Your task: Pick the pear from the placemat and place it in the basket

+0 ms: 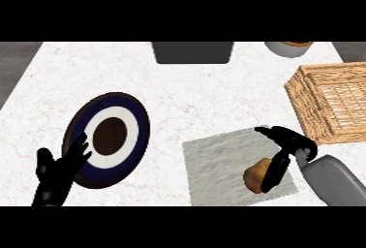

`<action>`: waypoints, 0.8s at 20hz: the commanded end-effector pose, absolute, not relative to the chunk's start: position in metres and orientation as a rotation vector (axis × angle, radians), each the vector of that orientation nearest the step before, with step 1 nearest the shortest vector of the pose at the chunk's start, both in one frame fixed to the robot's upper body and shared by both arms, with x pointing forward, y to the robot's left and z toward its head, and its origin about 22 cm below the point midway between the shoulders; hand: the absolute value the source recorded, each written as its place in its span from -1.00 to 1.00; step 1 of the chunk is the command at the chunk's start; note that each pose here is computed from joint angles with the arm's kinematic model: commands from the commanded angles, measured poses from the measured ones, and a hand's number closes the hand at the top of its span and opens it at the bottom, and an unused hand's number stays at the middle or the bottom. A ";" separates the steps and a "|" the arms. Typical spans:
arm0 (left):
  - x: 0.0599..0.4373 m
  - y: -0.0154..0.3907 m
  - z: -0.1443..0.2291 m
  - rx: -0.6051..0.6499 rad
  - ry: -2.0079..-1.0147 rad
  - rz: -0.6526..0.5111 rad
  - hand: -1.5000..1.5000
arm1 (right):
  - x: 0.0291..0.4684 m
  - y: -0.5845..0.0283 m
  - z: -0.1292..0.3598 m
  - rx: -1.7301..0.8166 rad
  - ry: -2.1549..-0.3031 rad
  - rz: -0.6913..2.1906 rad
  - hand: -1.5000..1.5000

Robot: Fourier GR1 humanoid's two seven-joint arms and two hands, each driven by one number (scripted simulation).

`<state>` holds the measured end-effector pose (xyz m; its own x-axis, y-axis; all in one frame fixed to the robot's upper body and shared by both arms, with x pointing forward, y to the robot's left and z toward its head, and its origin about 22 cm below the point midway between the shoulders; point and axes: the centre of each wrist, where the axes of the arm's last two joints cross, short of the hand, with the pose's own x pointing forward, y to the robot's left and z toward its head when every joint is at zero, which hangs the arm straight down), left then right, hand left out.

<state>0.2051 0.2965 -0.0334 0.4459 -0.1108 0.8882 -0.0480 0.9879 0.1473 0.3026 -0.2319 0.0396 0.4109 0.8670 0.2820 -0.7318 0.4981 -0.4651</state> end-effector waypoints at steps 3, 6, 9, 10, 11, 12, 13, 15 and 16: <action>0.194 0.297 -0.057 0.165 -1.018 -0.028 0.00 | 0.301 -0.233 0.028 -0.283 -0.522 1.033 -1.00; 0.213 0.287 -0.055 0.175 -1.010 -0.013 0.00 | 0.293 -0.229 0.016 -0.295 -0.509 1.029 -1.00; 0.188 0.299 -0.061 0.135 -1.017 -0.034 0.00 | 0.300 -0.236 0.019 -0.312 -0.505 1.024 -1.00; 0.201 0.300 -0.062 0.140 -1.007 -0.039 0.00 | 0.295 -0.223 0.003 -0.310 -0.509 1.028 -1.00; 0.203 0.297 -0.054 0.158 -1.011 -0.027 0.00 | 0.293 -0.219 0.004 -0.304 -0.517 1.008 -1.00; 0.189 0.283 -0.056 0.152 -1.006 -0.041 0.00 | 0.291 -0.230 0.010 -0.291 -0.501 1.042 1.00; 0.183 0.281 -0.059 0.148 -1.016 -0.042 0.00 | 0.305 -0.223 0.013 -0.310 -0.530 1.074 1.00; 0.211 0.307 -0.039 0.156 -1.015 -0.020 0.00 | 0.308 -0.223 0.015 -0.335 -0.570 1.140 1.00; 0.188 0.307 -0.055 0.171 -1.006 -0.023 0.00 | 0.293 -0.223 0.020 -0.345 -0.582 1.154 1.00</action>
